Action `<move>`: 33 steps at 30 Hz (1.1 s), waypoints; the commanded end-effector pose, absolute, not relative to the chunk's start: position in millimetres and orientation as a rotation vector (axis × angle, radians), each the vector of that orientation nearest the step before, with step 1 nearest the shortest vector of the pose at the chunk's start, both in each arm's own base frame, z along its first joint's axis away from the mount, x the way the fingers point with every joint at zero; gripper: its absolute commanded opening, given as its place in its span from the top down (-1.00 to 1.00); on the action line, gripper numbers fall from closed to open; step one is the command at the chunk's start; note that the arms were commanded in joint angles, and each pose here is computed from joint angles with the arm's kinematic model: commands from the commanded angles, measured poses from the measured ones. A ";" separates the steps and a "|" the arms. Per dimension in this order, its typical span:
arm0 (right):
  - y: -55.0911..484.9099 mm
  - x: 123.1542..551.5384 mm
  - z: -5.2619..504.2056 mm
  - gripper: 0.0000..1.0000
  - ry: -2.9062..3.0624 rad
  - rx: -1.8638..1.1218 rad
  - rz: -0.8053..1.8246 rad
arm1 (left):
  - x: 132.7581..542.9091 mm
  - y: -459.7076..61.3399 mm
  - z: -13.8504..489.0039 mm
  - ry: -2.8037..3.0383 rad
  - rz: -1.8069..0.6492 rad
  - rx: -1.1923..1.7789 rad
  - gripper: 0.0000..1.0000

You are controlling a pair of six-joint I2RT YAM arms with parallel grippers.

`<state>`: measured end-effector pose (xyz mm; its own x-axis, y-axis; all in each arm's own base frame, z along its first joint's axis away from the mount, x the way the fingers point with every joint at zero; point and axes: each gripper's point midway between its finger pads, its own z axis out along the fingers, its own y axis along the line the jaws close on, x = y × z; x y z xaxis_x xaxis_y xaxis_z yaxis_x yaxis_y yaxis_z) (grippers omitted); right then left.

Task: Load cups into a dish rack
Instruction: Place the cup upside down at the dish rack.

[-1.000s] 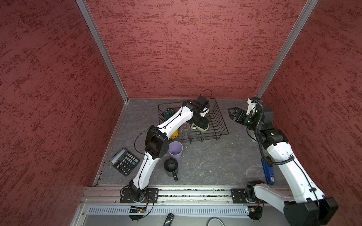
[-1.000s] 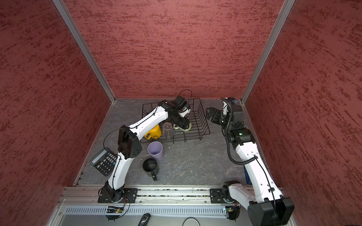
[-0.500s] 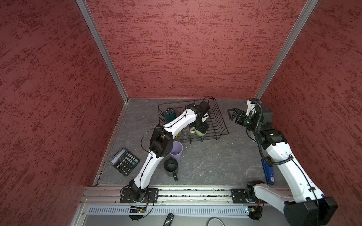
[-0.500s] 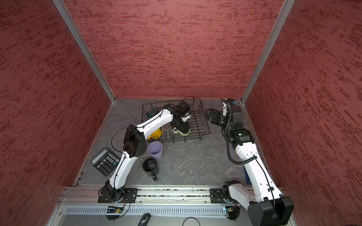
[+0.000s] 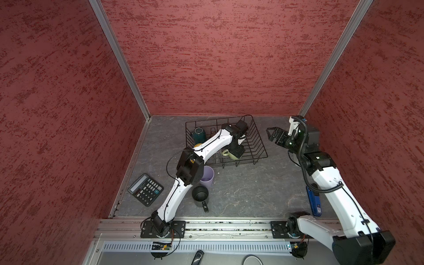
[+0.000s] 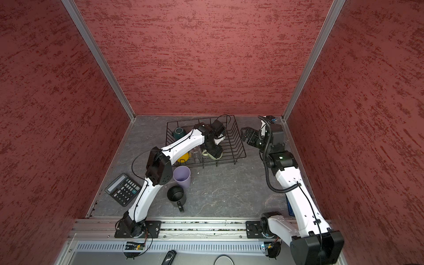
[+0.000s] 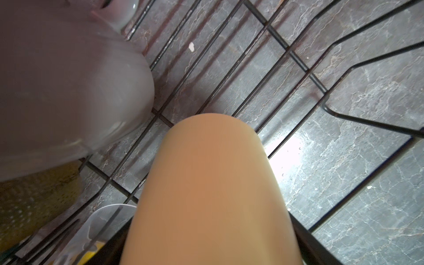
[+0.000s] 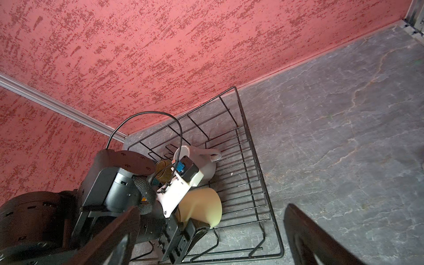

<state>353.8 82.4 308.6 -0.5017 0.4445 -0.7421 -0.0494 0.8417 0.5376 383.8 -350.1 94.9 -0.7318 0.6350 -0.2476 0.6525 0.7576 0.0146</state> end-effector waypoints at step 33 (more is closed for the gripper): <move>79.4 348.3 337.6 -0.93 1.973 0.255 0.608 | 392.4 -347.1 240.6 2.325 -0.313 0.814 -0.99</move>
<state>353.1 82.2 319.8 -0.4910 0.4400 -0.7519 -0.0616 0.8434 0.5338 380.3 -341.7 182.5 -0.6679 0.5762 -0.4710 0.6442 0.7646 0.0218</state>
